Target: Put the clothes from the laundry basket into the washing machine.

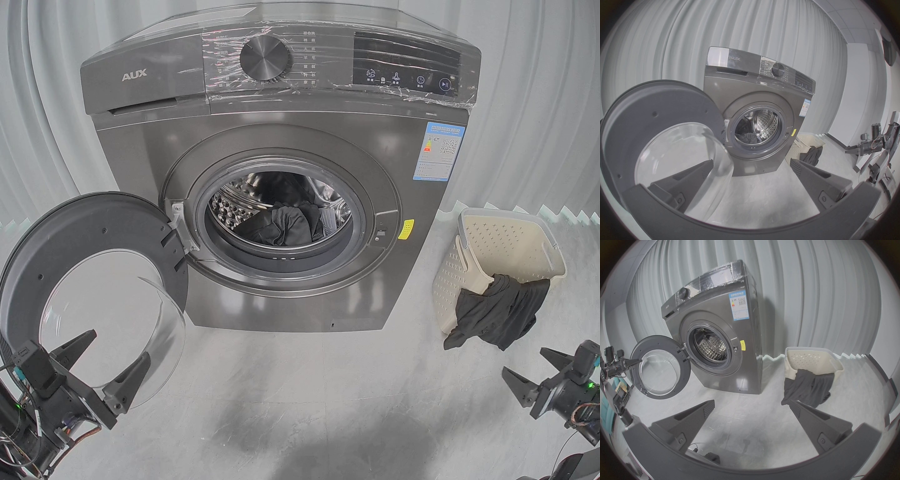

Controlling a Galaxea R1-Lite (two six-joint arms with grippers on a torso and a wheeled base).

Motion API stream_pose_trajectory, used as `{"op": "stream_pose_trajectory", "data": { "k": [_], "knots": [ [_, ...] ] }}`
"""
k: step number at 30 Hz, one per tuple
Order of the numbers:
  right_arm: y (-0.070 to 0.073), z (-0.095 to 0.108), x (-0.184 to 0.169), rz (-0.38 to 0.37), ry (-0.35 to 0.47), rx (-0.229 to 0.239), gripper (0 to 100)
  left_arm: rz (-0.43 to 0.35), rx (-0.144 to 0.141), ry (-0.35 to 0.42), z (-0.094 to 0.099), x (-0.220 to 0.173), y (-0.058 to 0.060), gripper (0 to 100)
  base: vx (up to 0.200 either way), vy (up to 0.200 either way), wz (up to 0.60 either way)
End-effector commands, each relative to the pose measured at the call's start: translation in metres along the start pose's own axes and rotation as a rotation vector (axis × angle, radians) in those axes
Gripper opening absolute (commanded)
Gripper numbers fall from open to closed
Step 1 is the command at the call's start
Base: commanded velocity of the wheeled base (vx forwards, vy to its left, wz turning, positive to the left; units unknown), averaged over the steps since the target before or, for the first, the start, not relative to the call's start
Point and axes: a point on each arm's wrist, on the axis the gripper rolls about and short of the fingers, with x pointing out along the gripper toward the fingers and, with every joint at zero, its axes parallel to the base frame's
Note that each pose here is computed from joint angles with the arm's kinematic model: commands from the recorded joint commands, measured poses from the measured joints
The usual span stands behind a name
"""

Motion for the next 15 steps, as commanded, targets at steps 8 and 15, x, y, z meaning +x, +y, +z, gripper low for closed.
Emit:
{"op": "stream_pose_trajectory", "data": {
  "k": [8,15],
  "knots": [
    [-0.029,-0.037,-0.082,-0.163,-0.265,0.001,100,0.107,0.022,-0.026,-0.021,-0.067,0.028,100,0.0,0.0,0.0],
    [-0.03,-0.057,-0.093,-0.228,-0.28,-0.014,100,0.252,0.052,-0.061,-0.04,-0.095,0.035,100,0.0,0.0,0.0]
  ]
}}
